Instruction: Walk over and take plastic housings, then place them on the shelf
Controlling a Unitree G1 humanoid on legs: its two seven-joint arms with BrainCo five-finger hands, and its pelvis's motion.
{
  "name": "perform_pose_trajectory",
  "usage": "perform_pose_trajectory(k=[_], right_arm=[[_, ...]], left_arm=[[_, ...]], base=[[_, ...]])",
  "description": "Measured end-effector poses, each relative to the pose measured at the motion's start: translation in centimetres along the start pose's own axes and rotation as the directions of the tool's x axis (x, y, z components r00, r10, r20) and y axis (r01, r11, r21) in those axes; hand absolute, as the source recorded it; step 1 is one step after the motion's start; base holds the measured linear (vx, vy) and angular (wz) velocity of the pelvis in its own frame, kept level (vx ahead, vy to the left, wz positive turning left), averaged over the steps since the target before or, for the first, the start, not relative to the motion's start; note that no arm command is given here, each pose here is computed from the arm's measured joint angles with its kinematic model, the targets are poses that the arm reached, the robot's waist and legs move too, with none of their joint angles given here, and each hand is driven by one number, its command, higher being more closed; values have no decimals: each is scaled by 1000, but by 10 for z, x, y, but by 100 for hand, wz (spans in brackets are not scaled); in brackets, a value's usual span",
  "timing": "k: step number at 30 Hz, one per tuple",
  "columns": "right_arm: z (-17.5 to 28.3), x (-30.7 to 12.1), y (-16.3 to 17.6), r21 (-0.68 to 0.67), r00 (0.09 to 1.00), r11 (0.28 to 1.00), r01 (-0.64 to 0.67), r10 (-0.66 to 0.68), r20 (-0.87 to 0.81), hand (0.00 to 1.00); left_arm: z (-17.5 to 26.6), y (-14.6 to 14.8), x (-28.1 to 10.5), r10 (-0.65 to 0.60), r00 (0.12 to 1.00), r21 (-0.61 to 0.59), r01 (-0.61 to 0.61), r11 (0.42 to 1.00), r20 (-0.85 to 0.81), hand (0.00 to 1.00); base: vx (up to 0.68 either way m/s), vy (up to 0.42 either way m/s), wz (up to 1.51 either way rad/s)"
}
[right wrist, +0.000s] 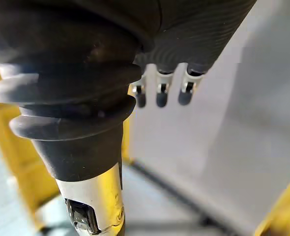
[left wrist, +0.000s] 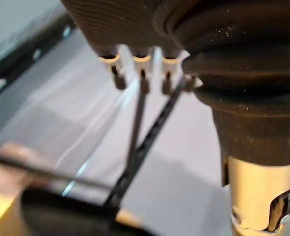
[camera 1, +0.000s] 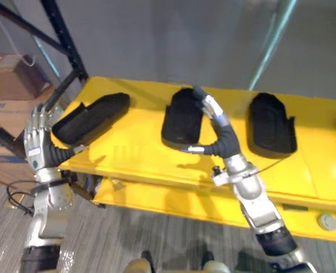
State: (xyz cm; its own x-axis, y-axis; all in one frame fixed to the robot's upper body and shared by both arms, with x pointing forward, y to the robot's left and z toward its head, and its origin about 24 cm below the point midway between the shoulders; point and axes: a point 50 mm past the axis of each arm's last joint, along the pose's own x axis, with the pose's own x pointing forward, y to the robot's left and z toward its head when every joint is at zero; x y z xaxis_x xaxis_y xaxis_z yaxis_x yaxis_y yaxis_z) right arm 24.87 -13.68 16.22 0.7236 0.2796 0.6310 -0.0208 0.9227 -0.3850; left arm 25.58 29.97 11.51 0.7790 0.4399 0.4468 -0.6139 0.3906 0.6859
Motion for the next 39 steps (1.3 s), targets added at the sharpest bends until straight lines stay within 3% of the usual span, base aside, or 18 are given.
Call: perform_pose_trajectory(k=[4, 9, 17, 24, 25, 39], right_arm=[[14, -17, -53, -181, 981, 964, 194, -184, 67, 0], [23, -31, -92, -313, 943, 889, 333, -310, 123, 0], [30, -41, -109, -313, 919, 864, 395, -370, 138, 0], [37, -41, -112, -323, 913, 854, 408, -372, 170, 0], [38, -42, -114, -329, 910, 849, 413, -377, 171, 0], [38, -44, -119, -309, 904, 850, 427, -395, 163, 0]], left_arm=[[-27, -11, -2, -86, 978, 0, 87, 996, -191, 0], [-46, -20, 3, -151, 924, -41, 146, 989, -352, 0], [-81, -29, -2, -325, 733, -132, 310, 942, -597, 0], [-100, -27, -5, -362, 618, -151, 367, 918, -698, 0], [-102, -26, -4, -355, 614, -140, 370, 918, -705, 100], [-121, -15, -8, -242, 546, -62, 327, 943, -802, 100]], base=[[1, 16, -36], [-9, 1, -23], [-6, 3, -14], [-6, 6, -4], [0, 0, 0], [0, 0, 0]])
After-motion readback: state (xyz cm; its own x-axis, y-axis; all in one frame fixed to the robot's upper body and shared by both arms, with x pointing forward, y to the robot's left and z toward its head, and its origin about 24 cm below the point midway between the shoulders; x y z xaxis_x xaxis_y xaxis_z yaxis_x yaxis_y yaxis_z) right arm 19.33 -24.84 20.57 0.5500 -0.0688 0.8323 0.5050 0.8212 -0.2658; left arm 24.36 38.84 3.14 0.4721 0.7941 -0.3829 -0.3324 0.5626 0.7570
